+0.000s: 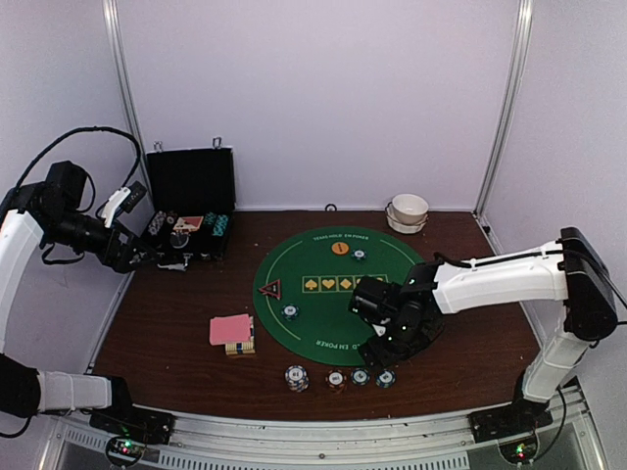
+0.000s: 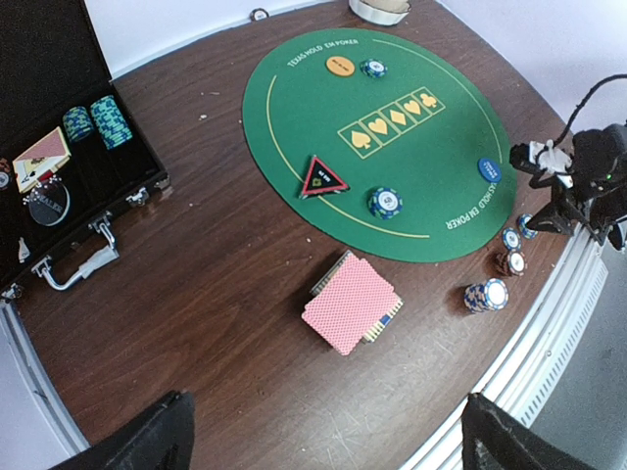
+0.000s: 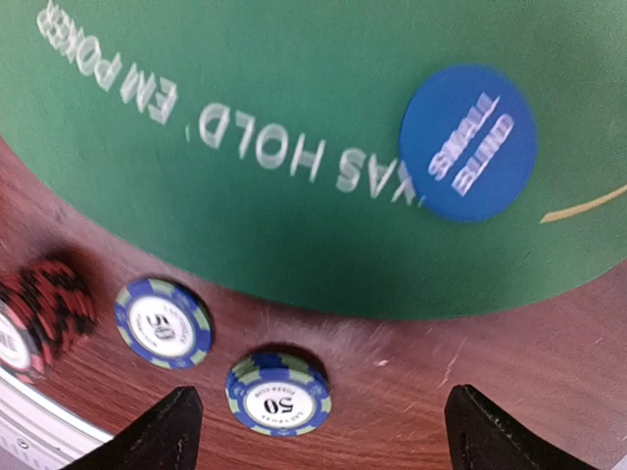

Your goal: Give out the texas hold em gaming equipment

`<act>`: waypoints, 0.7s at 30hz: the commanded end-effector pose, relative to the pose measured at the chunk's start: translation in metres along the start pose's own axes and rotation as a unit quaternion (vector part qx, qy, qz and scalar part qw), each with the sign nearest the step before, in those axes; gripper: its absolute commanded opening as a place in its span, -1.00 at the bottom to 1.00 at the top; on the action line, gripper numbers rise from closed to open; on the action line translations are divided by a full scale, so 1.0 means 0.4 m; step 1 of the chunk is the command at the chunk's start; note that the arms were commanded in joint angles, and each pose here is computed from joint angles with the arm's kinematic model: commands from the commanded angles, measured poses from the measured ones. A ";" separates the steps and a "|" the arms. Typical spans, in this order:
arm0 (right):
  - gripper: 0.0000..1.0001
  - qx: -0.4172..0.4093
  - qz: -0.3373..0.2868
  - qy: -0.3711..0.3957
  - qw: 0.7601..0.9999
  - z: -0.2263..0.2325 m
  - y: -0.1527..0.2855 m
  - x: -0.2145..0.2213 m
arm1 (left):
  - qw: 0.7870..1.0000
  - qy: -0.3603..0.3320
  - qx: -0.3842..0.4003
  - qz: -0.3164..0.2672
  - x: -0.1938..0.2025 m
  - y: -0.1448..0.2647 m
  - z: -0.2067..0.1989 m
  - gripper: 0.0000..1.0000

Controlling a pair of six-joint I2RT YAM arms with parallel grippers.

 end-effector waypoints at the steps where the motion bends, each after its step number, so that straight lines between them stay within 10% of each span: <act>1: 0.79 -0.043 -0.021 -0.034 0.998 0.028 0.013 0.018 | 1.000 -0.004 -0.002 -0.007 -0.007 0.003 0.006 0.95; 21: 0.52 -0.012 0.017 -0.016 1.000 0.021 -0.068 0.082 | 1.000 -0.001 0.000 -0.007 -0.014 0.004 0.011 0.95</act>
Point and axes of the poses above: each gripper's point midway between its finger pads, its own y axis back along the fingers, its own z axis along the line the jaws close on, x = y × z, the point moved 4 cm from there along y, back along the fingers, and after that the axes turned 15 degrees about -y, right-handed, at the moved point
